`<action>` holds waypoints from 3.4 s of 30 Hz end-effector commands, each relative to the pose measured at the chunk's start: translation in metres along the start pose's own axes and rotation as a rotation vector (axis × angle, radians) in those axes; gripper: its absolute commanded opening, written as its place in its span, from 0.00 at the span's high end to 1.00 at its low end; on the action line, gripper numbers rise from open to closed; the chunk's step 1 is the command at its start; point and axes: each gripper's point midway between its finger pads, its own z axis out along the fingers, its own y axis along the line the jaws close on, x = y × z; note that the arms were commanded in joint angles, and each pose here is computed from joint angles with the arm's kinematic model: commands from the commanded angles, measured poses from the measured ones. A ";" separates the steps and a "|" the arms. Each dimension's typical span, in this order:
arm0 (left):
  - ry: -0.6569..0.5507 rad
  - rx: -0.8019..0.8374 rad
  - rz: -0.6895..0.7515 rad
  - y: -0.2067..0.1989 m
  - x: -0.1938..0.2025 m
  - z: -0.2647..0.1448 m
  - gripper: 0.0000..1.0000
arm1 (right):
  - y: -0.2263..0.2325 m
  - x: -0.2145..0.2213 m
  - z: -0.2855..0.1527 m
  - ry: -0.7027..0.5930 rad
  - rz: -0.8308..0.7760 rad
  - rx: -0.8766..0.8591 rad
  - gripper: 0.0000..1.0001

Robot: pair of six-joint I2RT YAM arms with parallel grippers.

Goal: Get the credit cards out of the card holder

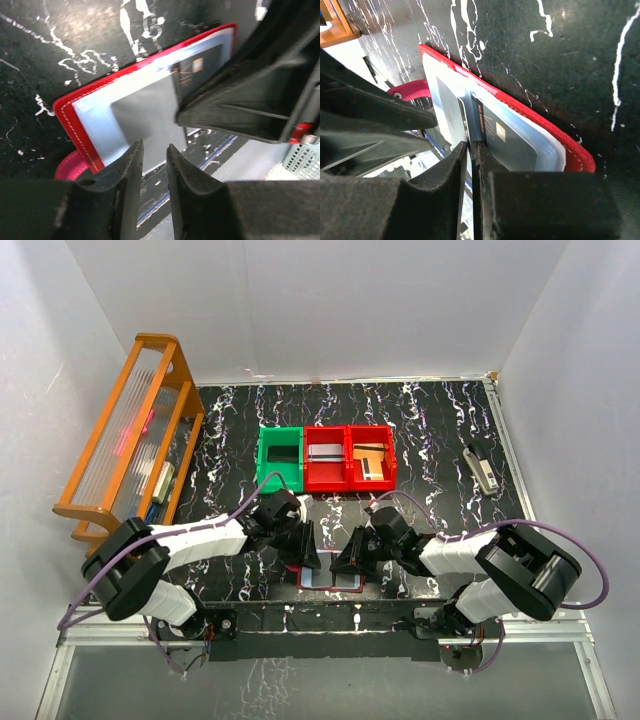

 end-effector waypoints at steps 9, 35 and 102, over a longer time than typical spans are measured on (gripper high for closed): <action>0.098 -0.128 -0.060 0.038 0.029 0.013 0.87 | 0.016 -0.003 -0.002 -0.028 0.034 -0.103 0.82; 0.104 -0.179 -0.050 0.047 0.032 0.011 0.91 | 0.011 -0.007 -0.016 -0.089 0.041 -0.098 1.00; 0.118 -0.189 0.006 0.037 0.027 0.004 0.86 | 0.018 -0.021 -0.016 -0.092 -0.072 -0.038 1.00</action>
